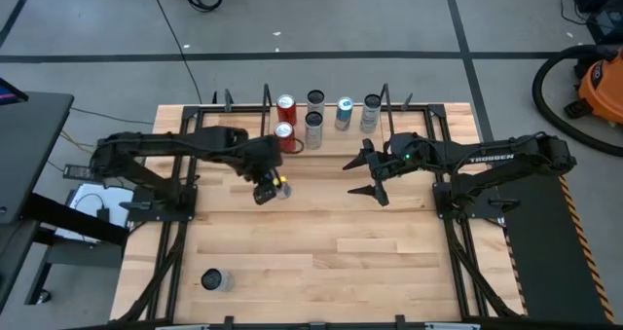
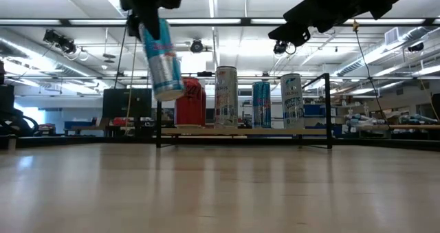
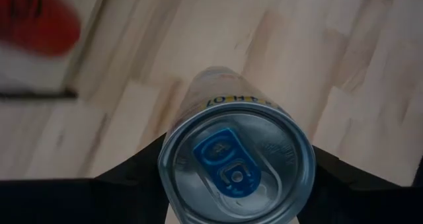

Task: Place canned beverage on shelf
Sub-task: Put the blue soda can aligned with the other blue soda can on the shelf

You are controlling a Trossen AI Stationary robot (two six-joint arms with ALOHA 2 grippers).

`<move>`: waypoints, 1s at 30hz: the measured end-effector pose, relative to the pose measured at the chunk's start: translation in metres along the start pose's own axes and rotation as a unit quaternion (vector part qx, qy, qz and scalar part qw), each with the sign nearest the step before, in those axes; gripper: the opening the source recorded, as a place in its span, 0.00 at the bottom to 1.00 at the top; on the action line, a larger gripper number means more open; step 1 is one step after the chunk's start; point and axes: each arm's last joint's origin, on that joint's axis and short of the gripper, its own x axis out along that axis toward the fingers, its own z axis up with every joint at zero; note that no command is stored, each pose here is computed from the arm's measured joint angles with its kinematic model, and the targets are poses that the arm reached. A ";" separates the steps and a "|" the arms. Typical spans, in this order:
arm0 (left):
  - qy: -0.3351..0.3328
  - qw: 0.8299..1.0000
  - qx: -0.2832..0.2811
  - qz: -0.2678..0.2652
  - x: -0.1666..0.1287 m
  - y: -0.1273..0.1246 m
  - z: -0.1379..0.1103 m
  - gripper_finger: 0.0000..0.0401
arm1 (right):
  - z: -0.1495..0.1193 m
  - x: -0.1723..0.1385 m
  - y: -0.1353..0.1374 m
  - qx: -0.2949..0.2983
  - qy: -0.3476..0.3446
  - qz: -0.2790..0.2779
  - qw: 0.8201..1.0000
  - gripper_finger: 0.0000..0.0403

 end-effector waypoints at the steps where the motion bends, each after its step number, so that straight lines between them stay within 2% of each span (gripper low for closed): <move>1: 0.001 1.000 0.019 0.000 0.001 -0.002 0.006 0.60 | 0.000 0.000 0.000 -0.001 0.000 -0.003 1.000 0.83; 6: -0.002 0.995 0.102 0.000 0.010 -0.011 0.035 0.60 | 0.002 0.000 -0.001 0.000 -0.008 -0.011 1.000 0.83; 12: -0.011 0.987 0.159 0.001 0.020 -0.017 0.067 0.60 | 0.005 0.000 -0.001 0.032 -0.024 -0.012 0.999 0.83; 19: 0.006 0.985 0.172 0.011 0.038 -0.014 0.092 0.60 | 0.000 0.000 -0.001 0.067 0.000 -0.010 0.998 0.83; 25: 0.041 0.982 0.186 0.012 0.061 -0.014 0.096 0.60 | -0.004 0.000 0.000 0.071 0.022 -0.010 0.997 0.83; 30: 0.070 0.981 0.181 -0.007 0.082 -0.013 0.096 0.60 | -0.005 0.000 0.000 0.071 0.024 -0.010 0.997 0.83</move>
